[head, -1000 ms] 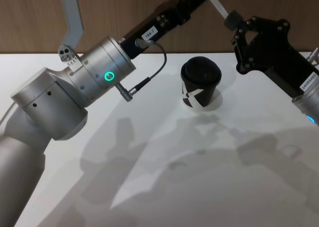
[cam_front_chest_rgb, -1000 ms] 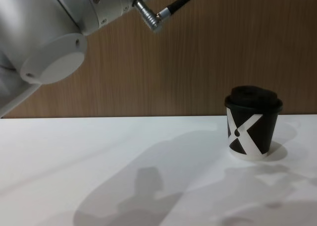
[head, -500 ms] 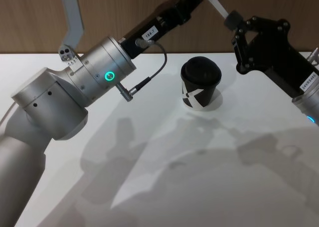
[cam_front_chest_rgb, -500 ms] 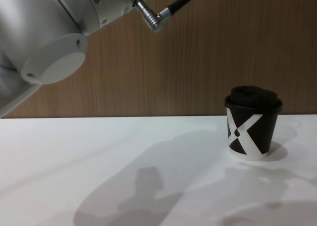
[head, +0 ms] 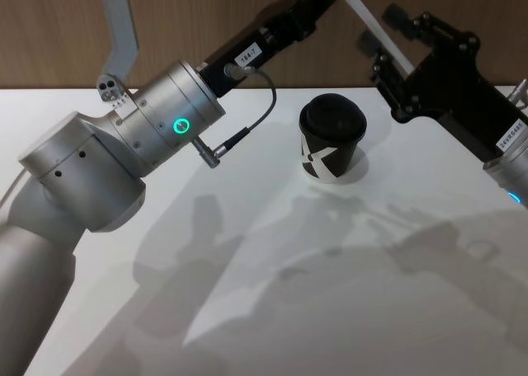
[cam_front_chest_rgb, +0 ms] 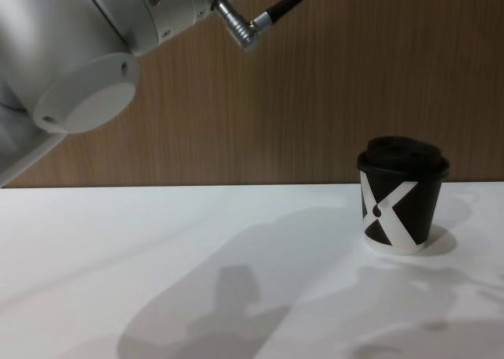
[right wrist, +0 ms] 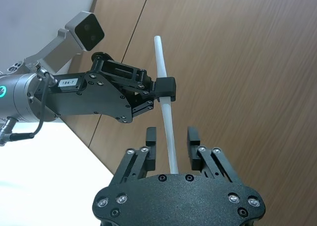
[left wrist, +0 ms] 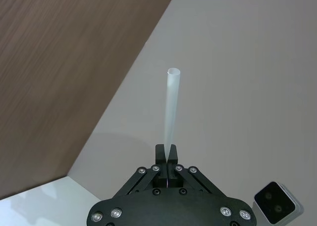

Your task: Pick up the straw with one hand, pass it to the other hand, and insert it into the cup.

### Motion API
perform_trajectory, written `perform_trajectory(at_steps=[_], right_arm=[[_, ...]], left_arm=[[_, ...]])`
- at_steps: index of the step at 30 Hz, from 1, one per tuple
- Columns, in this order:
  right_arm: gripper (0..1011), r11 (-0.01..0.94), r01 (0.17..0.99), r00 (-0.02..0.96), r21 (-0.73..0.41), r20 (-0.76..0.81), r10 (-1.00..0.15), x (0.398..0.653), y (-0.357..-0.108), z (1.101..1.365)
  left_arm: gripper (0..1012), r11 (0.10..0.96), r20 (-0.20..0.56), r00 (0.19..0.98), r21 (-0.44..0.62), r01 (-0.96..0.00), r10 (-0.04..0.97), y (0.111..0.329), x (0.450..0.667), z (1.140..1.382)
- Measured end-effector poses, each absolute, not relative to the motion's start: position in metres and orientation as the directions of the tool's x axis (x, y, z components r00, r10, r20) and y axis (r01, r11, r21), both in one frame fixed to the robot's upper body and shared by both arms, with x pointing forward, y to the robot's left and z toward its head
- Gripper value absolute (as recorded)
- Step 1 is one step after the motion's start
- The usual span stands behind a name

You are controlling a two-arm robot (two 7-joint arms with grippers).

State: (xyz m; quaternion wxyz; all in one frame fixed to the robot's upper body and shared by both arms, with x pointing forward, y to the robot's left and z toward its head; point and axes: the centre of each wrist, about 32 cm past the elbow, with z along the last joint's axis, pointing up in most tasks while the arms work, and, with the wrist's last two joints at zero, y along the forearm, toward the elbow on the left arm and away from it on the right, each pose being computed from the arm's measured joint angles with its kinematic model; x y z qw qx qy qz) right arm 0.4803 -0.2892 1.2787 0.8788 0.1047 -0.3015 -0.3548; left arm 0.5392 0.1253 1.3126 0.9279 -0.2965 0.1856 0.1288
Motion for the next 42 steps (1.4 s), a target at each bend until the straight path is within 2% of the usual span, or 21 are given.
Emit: perform_trajectory(at_steps=[2, 11, 20, 23, 42], right_arm=[[397, 0.726, 0.56, 0.566, 0.398, 0.456, -0.687, 0.4803, -0.2892, 1.2787], [688, 0.726, 0.56, 0.566, 0.398, 0.456, -0.687, 0.4803, -0.2892, 1.2788], [962, 0.726, 0.56, 0.566, 0.398, 0.456, -0.687, 0.4803, -0.2892, 1.2788], [1001, 0.726, 0.56, 0.566, 0.398, 0.456, -0.687, 0.4803, -0.2892, 1.2788], [1001, 0.726, 0.56, 0.566, 0.398, 0.456, -0.687, 0.4803, -0.2892, 1.2788]], left_arm=[[8, 0.791, -0.421, 0.898, -0.502, -0.349, 0.129, 0.1253, 0.5392, 1.3126], [11, 0.795, -0.412, 0.9, -0.495, -0.351, 0.141, 0.1261, 0.5391, 1.3126], [10, 0.803, -0.371, 0.905, -0.463, -0.375, 0.209, 0.1289, 0.5377, 1.3132], [10, 0.801, -0.357, 0.905, -0.458, -0.387, 0.233, 0.1298, 0.5371, 1.3132], [8, 0.777, -0.257, 0.89, -0.435, -0.455, 0.377, 0.1297, 0.5359, 1.315]])
